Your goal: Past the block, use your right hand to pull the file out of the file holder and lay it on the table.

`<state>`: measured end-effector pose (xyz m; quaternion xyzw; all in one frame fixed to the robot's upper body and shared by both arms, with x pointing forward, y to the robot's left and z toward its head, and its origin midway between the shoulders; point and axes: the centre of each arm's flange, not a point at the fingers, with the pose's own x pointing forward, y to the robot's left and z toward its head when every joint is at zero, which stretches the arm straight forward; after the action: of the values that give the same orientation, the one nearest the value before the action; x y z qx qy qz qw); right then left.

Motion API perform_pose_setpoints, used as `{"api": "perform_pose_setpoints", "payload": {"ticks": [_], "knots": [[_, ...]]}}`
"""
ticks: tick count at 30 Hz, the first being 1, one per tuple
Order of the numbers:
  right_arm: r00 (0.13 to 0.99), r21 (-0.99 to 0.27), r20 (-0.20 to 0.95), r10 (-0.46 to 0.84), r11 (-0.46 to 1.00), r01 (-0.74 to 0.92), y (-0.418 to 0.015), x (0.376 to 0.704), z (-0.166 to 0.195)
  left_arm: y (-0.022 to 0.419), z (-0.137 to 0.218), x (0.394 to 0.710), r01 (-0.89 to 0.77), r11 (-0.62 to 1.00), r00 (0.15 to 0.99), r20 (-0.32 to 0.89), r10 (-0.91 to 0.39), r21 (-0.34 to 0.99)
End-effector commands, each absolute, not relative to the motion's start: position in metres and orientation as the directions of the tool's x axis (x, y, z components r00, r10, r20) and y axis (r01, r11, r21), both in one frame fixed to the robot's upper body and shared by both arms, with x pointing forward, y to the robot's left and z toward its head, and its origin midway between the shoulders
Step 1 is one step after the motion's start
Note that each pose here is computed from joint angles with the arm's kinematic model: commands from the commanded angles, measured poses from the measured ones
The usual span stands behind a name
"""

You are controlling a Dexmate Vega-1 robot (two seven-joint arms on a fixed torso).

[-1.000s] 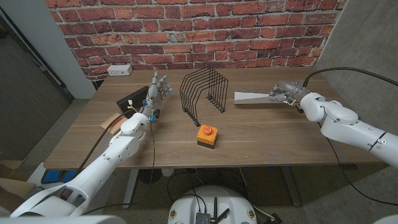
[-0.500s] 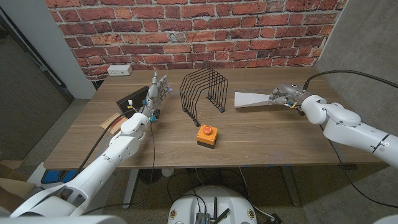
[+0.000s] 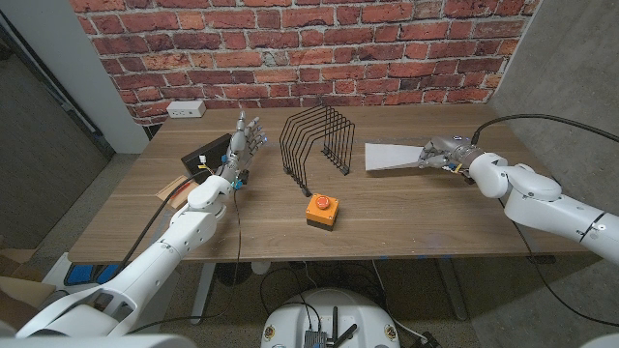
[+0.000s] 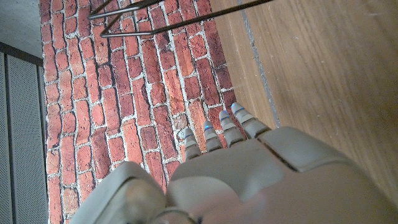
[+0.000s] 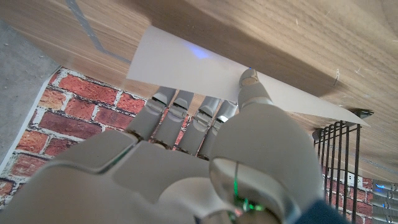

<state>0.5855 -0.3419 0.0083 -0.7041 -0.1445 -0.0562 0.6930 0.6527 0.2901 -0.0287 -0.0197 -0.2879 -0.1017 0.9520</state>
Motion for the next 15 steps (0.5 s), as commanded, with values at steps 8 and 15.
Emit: {"api": "perform_pose_setpoints", "payload": {"ticks": [8,15], "knots": [[0.964,-0.97,0.242,0.11,-0.001,0.244,-0.3456,0.5889,-0.0031,0.2903,-0.0283,0.6527,0.205,0.978,0.814,0.552,-0.182,0.021],[0.967,-0.972,0.231,0.104,-0.003,0.233,-0.3461,0.5901,-0.0051,0.2902,-0.0283,0.6527,0.205,0.978,0.814,0.552,-0.182,0.021]]}}
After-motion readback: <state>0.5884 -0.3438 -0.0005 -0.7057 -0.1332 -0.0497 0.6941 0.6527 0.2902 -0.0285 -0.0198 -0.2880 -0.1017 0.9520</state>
